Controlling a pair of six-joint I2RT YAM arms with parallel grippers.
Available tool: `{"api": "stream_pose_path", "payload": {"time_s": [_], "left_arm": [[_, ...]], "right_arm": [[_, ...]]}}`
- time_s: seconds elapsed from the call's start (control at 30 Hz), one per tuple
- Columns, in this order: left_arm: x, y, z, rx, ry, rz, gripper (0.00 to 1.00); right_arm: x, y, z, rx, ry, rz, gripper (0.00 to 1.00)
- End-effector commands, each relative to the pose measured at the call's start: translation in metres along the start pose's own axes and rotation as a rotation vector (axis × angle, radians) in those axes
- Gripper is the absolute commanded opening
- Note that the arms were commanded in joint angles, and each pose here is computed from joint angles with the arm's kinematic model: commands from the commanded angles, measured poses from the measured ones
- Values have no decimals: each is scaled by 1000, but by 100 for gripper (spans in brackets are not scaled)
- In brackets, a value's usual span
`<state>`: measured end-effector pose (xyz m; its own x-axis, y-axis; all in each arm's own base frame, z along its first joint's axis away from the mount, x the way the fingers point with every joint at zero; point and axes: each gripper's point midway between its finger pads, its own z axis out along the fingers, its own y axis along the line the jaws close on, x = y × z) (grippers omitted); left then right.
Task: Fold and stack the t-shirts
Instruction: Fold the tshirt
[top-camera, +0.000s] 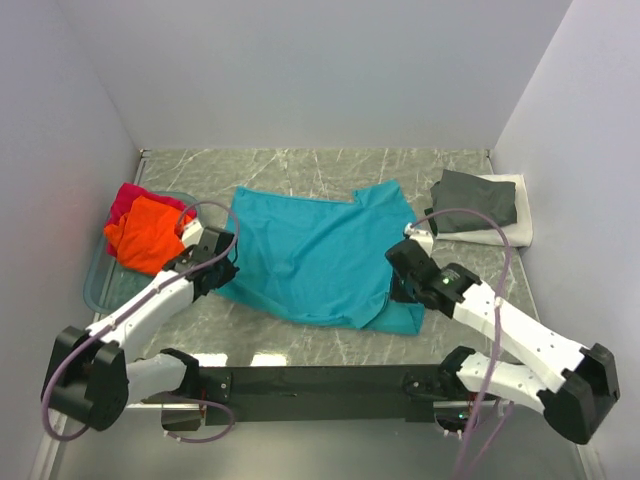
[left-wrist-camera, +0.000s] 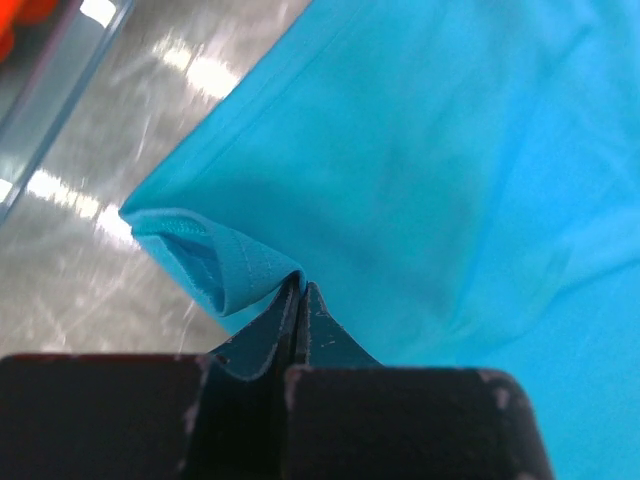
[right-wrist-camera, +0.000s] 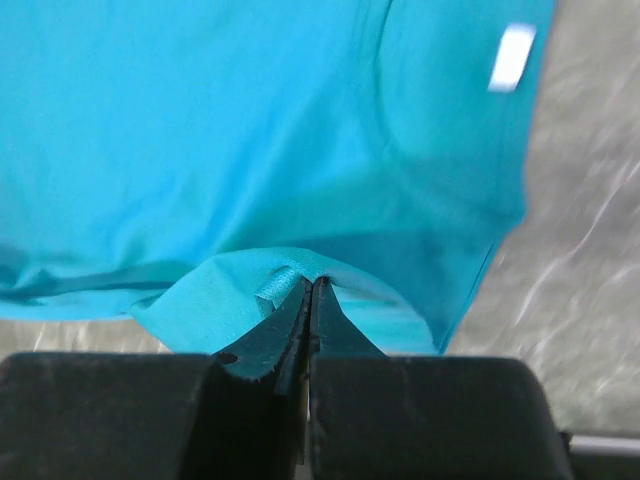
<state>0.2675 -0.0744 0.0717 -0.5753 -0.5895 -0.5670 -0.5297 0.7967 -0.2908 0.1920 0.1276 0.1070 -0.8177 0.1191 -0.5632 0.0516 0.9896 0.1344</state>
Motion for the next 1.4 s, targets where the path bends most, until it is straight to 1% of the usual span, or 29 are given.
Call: {"api": "stream_pose_path", "payload": {"time_s": [0.0,0.13,0.23,0.53,0.77,0.9,1.1,1.23,1.37], "left_arm": [[-30,-27,0,54,-54,33,0],[-43,-49,6,78,-59,64,1],[-52,-58,13,59,-55,104,1],[-67,-75,32,11,-44,179,1],[-76,-68,39,-64,-69,199,1],[-81,-72,41,-63,-77,203,0],[-81,-77,53,-73,-55,240,1],[-78,-71,65,-129,-33,273,1],[-78,-67,68,-155,-36,279,1]], "right_arm": [[-48,9,7,-47,-101,-50,0],[-55,5,27,-24,-75,-65,0],[-65,1,37,-7,-74,-68,0],[-83,-12,56,29,-63,-66,0],[-97,-18,69,50,-54,-72,0],[-101,-20,76,61,-46,-70,0],[-105,-15,89,57,-26,-86,0],[-106,-16,98,69,-6,-89,0],[-106,-19,104,88,4,-90,0]]}}
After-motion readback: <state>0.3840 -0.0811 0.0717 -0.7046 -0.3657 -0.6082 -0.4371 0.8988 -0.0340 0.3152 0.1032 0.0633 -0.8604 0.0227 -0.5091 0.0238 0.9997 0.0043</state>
